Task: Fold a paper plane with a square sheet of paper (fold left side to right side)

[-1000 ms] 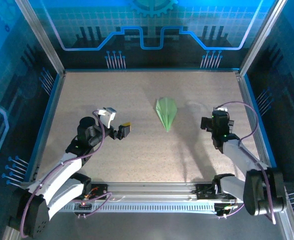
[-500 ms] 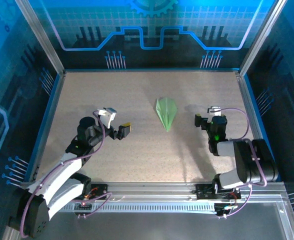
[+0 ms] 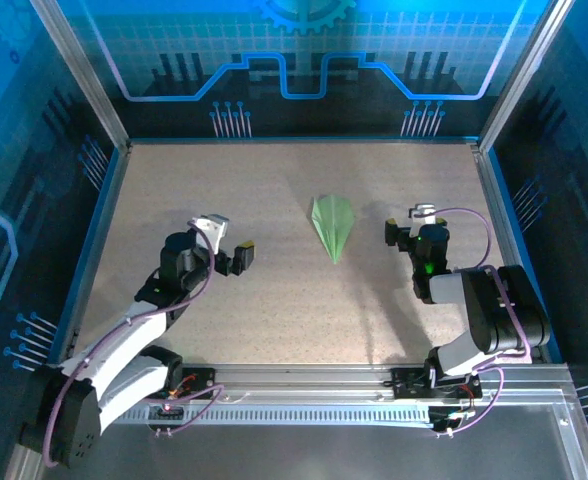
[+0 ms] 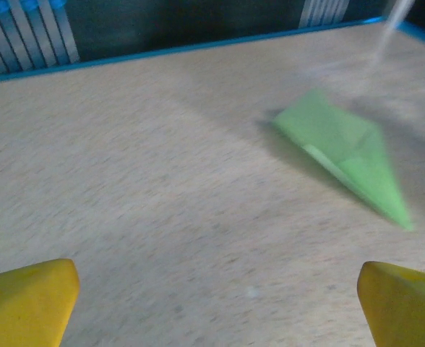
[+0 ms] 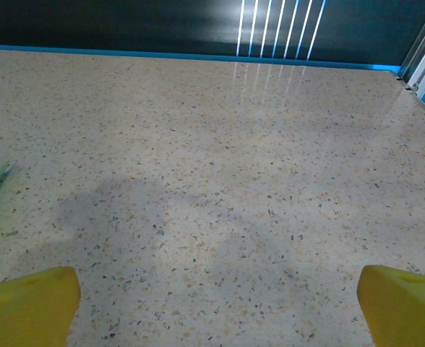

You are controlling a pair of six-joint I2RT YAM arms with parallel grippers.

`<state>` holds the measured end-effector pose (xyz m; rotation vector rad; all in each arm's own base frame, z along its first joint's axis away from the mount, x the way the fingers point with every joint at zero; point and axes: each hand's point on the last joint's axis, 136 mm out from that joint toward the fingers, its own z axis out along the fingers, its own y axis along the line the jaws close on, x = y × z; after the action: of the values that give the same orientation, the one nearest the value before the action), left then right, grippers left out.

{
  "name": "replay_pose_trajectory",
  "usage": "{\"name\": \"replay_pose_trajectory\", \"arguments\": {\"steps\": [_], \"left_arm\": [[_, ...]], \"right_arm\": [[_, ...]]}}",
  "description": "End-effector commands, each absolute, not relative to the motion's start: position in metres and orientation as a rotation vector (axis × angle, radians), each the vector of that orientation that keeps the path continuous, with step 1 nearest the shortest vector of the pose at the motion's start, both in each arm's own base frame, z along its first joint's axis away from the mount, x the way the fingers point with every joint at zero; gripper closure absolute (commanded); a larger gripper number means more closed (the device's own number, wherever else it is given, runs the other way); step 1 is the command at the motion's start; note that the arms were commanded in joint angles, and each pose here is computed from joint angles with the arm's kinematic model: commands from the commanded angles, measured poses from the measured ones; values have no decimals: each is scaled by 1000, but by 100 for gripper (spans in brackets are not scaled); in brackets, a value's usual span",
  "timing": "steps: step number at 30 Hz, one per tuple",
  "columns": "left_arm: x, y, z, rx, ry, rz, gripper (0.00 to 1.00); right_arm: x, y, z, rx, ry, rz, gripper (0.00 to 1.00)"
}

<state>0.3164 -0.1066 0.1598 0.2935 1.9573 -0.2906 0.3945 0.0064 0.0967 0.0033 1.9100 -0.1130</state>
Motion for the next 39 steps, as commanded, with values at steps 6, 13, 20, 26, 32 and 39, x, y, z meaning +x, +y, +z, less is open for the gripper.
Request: {"name": "replay_pose_trajectory", "arguments": {"steps": [6, 13, 20, 26, 32, 39], "left_arm": [[334, -41, 131, 5, 2015, -59, 0], [359, -25, 113, -1, 1979, -23, 0], [383, -33, 116, 81, 1844, -49, 0], [372, -10, 107, -39, 1737, -58, 0], [394, 3, 97, -116, 1864, -11, 0], [398, 5, 96, -123, 1886, -10, 0]], "right_arm": [[398, 7, 102, -3, 1888, -139, 1], [398, 8, 102, -8, 1890, -143, 1], [399, 8, 103, -6, 1887, -142, 1], [398, 8, 102, -7, 1889, -142, 1], [398, 8, 102, -6, 1889, -142, 1], [398, 8, 102, -7, 1889, -142, 1]]}}
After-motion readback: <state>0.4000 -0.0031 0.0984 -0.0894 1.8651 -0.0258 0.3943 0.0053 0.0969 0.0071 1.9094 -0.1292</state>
